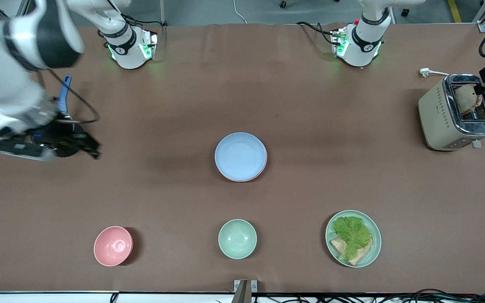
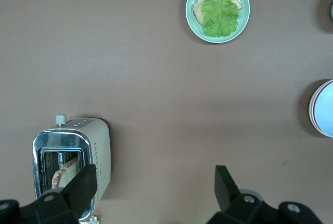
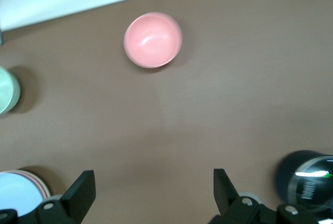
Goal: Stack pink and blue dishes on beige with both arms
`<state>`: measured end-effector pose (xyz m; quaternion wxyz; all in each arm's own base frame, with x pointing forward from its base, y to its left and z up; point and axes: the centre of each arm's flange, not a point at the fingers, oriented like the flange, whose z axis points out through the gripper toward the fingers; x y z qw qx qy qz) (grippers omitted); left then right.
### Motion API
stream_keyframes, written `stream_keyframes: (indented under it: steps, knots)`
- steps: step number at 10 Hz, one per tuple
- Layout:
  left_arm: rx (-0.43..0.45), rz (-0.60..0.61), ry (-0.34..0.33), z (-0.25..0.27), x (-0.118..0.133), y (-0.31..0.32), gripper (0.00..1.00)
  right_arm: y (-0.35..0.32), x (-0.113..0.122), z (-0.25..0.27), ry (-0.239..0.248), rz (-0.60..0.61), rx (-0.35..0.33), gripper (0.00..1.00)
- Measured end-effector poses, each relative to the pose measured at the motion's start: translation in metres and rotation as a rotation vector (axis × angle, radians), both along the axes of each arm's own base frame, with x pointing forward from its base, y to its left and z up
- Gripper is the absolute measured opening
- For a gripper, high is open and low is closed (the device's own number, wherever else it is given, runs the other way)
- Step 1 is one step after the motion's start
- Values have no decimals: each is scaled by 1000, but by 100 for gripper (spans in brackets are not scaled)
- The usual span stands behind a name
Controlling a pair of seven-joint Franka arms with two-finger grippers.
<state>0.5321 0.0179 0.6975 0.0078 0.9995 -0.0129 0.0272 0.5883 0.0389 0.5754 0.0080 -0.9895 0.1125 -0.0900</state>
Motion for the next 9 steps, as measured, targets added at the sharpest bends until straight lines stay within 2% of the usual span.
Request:
stream_keyframes:
  steps: [2,4,9]
  knots:
    - [1,-5,1,-1,1,-4,100,-57,-17,65,65,-30,-16,100]
    - [1,-4,2,-1,1,-15,100,-68,-33,100,108,-43,-14,100]
    - [0,8,9,-4,2,-29,100,-88,-32,94,128,56,-22,100]
